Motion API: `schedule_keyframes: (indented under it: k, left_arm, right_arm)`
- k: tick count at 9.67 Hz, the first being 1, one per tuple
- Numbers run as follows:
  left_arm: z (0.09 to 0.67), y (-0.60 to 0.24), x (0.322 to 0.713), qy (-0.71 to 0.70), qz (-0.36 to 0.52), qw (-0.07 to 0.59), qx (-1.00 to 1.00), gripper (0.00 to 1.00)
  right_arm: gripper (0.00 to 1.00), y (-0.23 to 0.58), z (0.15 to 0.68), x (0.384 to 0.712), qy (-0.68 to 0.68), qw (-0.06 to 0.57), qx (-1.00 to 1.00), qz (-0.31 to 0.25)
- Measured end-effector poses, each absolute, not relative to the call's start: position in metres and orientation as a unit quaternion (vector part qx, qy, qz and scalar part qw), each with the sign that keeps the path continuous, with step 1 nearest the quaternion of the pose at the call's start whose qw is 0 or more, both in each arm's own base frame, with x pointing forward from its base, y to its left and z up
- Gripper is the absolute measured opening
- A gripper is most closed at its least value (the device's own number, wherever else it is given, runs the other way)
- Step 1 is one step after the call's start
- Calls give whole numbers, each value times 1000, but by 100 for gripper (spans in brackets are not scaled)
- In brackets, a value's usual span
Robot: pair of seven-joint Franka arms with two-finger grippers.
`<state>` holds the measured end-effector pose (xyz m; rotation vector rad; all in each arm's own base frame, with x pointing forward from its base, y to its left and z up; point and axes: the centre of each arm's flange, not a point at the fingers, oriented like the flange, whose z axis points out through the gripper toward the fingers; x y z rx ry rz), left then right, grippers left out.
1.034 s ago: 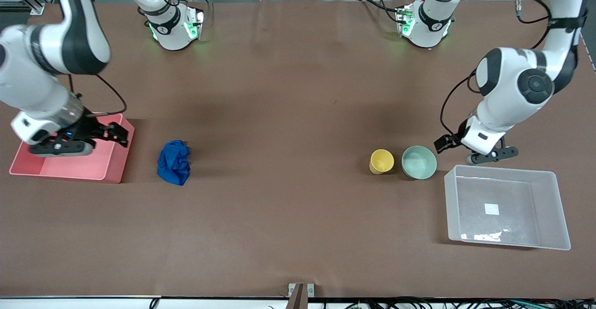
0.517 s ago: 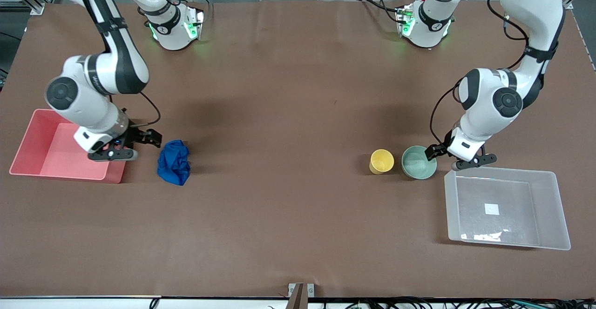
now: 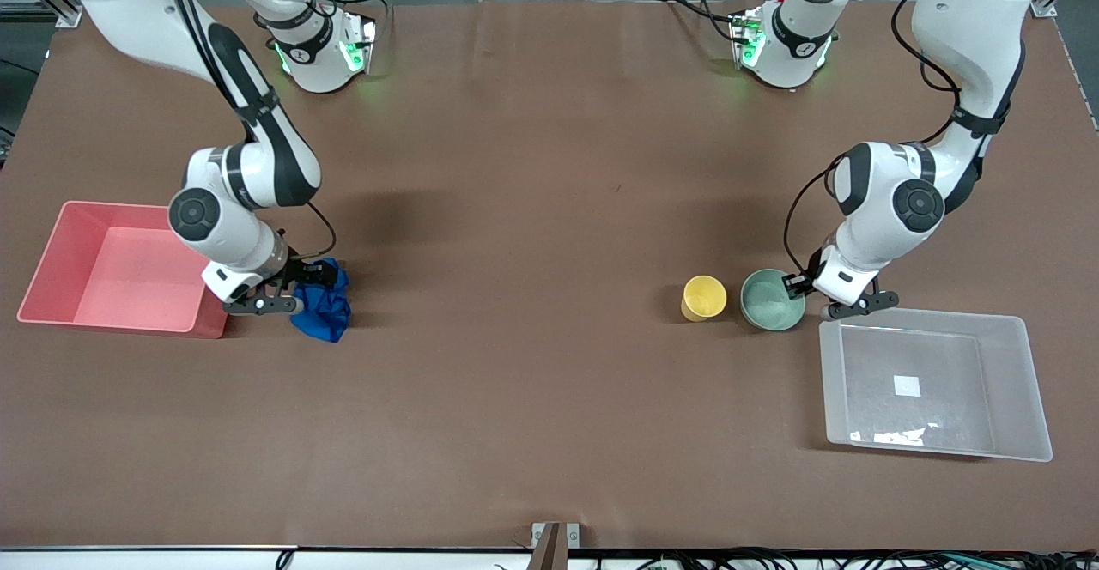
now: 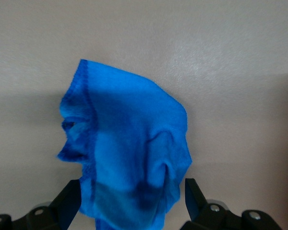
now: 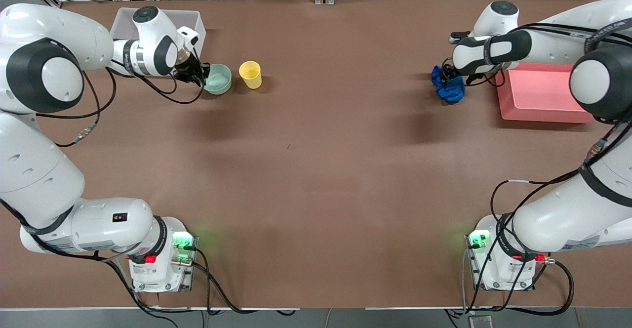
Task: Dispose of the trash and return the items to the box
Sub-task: 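Lift the cloth into the pink bin while the left gripper places the bowl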
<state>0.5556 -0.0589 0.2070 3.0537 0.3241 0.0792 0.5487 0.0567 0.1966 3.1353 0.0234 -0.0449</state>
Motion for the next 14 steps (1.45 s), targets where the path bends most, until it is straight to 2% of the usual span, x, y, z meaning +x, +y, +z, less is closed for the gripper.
schedule_keyframes:
  k: [1, 2, 4, 6, 7, 9, 11, 14]
  left_arm:
    - [212, -61, 560, 104, 32, 36, 993, 2]
    - [219, -63, 564, 102, 39, 38, 993, 2]
    - [252, -63, 578, 101, 66, 40, 992, 2]
    - [315, -62, 603, 100, 74, 35, 992, 2]
    - [348, -61, 619, 98, 78, 34, 991, 2]
    - [387, -45, 644, 66, 97, 13, 993, 2]
    - [382, -1, 668, 20, 107, -21, 994, 2]
    - [340, 81, 701, -55, 94, -33, 993, 2]
  right_arm:
    - [87, 57, 192, 550, 8, 3, 1000, -16]
    - [83, 59, 192, 551, 9, 3, 1000, -15]
    - [50, 61, 192, 551, 11, 3, 1000, -15]
    - [21, 61, 191, 550, 11, 3, 1000, -18]
    - [17, 61, 191, 550, 11, 3, 1000, -19]
    - [15, 60, 191, 549, 11, 5, 999, -34]
    - [15, 60, 205, 551, 10, 7, 999, -50]
    - [15, 50, 282, 569, -2, 9, 998, -63]
